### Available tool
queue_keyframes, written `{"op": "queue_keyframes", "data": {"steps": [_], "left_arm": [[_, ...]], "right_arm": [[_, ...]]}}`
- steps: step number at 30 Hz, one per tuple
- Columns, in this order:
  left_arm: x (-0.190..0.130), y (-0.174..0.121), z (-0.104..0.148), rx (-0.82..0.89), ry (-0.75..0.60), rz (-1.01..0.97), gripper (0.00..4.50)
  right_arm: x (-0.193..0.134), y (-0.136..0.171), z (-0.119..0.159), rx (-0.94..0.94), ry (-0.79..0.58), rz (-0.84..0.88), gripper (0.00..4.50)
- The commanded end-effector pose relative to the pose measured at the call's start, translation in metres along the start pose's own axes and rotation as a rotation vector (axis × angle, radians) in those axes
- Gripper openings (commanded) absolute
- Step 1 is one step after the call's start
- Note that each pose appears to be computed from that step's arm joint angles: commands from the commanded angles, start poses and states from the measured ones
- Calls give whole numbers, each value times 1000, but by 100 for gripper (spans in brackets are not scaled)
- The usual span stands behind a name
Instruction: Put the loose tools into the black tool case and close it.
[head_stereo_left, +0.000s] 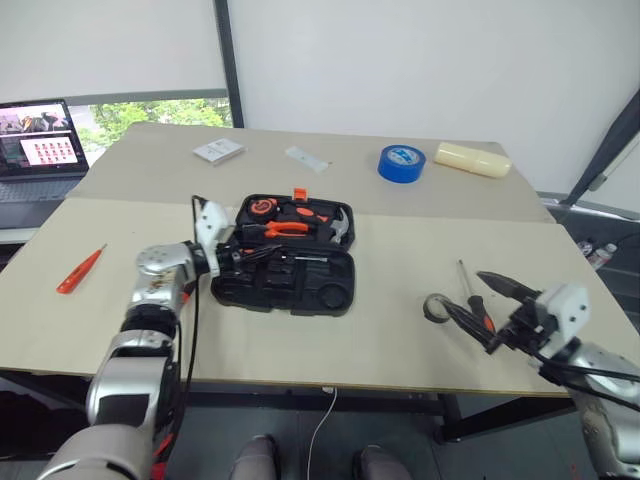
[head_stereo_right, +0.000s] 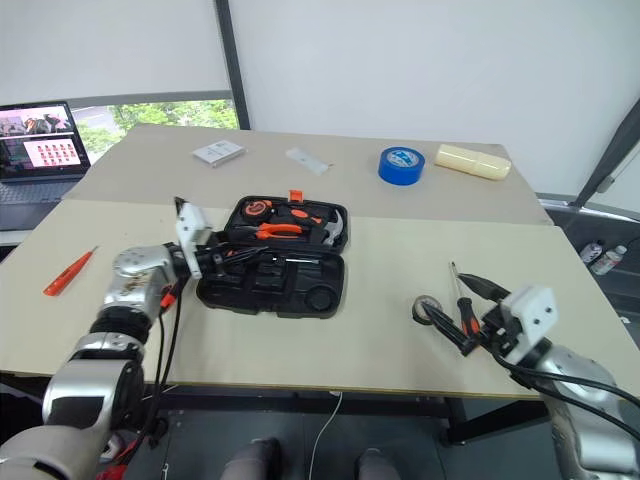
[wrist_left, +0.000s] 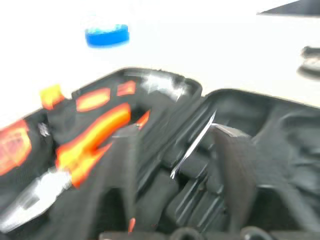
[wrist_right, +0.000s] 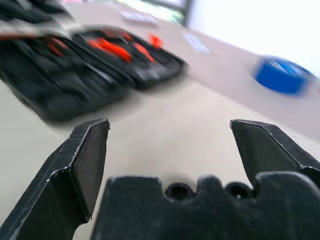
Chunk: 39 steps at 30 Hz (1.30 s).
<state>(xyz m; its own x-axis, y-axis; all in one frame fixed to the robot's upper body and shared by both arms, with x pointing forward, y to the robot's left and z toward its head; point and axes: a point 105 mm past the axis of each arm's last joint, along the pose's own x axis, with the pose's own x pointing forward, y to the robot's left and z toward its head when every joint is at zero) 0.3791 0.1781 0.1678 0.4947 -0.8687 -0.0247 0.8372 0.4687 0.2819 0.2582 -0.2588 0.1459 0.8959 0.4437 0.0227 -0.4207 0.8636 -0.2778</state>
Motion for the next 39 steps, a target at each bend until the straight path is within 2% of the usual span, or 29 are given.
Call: {"op": "queue_keyframes", "data": {"steps": [1,2,3,7,11,16,19,22,27,29,30,32,36,38,39], "left_arm": [[-20,-37,11,15,-38,-116,429],[-28,-48,11,8,-34,-129,449],[-34,-57,10,0,-23,-135,449],[-63,-88,3,-60,18,-167,449],[-83,-101,-5,-61,63,-174,449],[-80,-106,9,-105,-12,-150,449],[-66,-113,16,-124,-61,-178,449],[-56,-120,20,-126,-82,-209,449],[-46,-126,23,-110,-98,-232,449],[-45,-126,24,-96,-96,-235,450],[-45,-126,25,-90,-96,-234,450],[-45,-125,27,-82,-97,-230,450],[-46,-122,30,-71,-104,-211,450],[-47,-118,32,-77,-119,-179,450],[-48,-117,32,-80,-122,-165,450]], "right_arm": [[-36,-23,-18,-30,162,-229,450],[-50,-25,-33,-24,258,-280,450],[-60,-24,-44,-2,317,-307,450],[-88,-12,-60,116,370,-342,450],[-93,-7,-63,175,397,-302,450],[-55,-18,-42,163,411,-207,450],[-19,-19,-45,162,492,-120,450],[5,-26,-52,178,545,-117,450],[26,-36,-69,192,663,-145,450],[28,-40,-72,182,698,-164,396],[28,-42,-71,198,705,-177,386],[30,-44,-68,221,702,-199,301],[29,-45,-65,234,698,-226,164],[27,-45,-63,236,681,-235,103],[27,-45,-61,239,669,-239,95]]}}
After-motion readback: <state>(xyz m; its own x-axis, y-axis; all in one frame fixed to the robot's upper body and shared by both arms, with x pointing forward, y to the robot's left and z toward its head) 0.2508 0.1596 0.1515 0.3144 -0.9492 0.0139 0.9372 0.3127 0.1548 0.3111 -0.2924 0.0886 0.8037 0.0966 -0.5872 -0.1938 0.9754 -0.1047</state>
